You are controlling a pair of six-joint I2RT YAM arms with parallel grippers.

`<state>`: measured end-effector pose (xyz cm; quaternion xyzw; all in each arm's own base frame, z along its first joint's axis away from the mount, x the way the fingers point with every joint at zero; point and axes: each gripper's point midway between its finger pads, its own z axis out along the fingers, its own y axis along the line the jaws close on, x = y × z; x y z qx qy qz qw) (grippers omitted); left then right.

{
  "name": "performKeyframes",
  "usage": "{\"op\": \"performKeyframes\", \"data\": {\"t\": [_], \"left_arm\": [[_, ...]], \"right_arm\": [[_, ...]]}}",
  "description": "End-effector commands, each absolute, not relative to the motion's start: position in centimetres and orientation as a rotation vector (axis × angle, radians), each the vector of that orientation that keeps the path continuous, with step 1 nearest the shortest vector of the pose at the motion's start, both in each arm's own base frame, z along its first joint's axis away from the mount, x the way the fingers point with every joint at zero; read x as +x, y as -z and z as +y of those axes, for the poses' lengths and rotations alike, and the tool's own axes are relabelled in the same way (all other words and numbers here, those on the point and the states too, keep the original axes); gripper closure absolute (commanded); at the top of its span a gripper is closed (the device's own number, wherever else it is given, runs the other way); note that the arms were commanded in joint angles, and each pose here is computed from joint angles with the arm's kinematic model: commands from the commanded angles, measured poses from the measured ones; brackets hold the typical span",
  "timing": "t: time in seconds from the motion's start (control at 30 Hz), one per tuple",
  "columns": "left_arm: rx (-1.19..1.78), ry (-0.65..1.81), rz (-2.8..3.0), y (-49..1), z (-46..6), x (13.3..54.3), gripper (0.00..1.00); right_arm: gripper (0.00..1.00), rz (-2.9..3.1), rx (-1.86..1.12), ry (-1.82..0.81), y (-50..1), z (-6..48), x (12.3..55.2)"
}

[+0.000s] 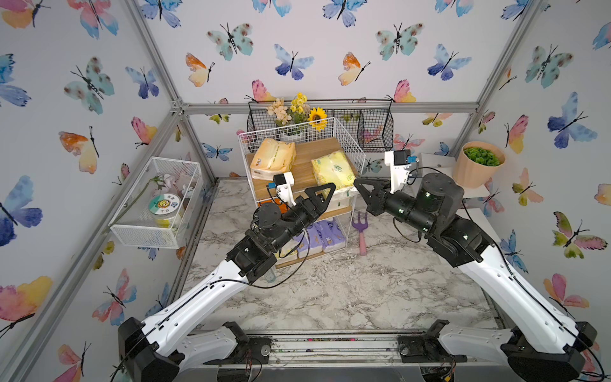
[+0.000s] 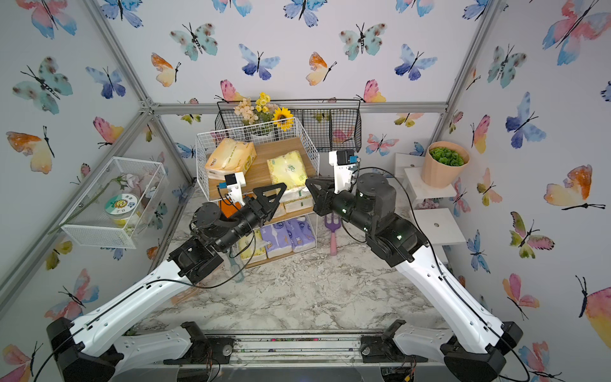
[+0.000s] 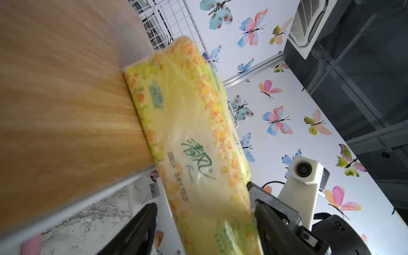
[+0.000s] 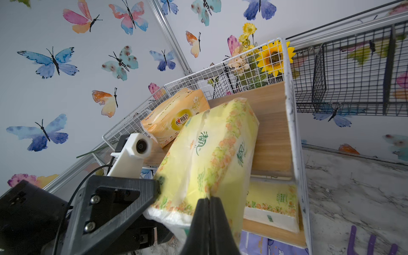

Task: Remove the tissue boxes from the shelf
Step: Pick up a box of tissues from the shelf.

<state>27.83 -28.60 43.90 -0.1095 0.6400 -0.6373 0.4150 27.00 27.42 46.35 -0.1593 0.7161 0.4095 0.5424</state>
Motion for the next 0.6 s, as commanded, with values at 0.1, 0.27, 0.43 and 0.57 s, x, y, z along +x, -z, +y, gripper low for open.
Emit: {"op": "performKeyframes", "data": {"t": [0.1, 0.27, 0.43, 0.57], "left_arm": [[-0.259, 1.662, 1.493, -47.3, -28.5, 27.6, 0.35], [-0.240, 1.679, 1.492, -47.2, -29.1, 27.7, 0.50], [-0.232, 1.680, 1.502, -46.9, -29.7, 27.6, 0.69], [-0.223, 1.674, 1.507, -46.8, -29.9, 27.2, 0.73]], "right_arm": [[0.99, 1.730, -0.419, -0.946, -45.4, 26.6, 25.7], [0.99, 1.754, -0.419, -0.935, -44.7, 26.3, 25.4], [0.98, 1.763, -0.415, -0.928, -44.5, 26.0, 25.2], [0.86, 1.758, -0.415, -0.929, -44.6, 25.9, 25.0]]}}
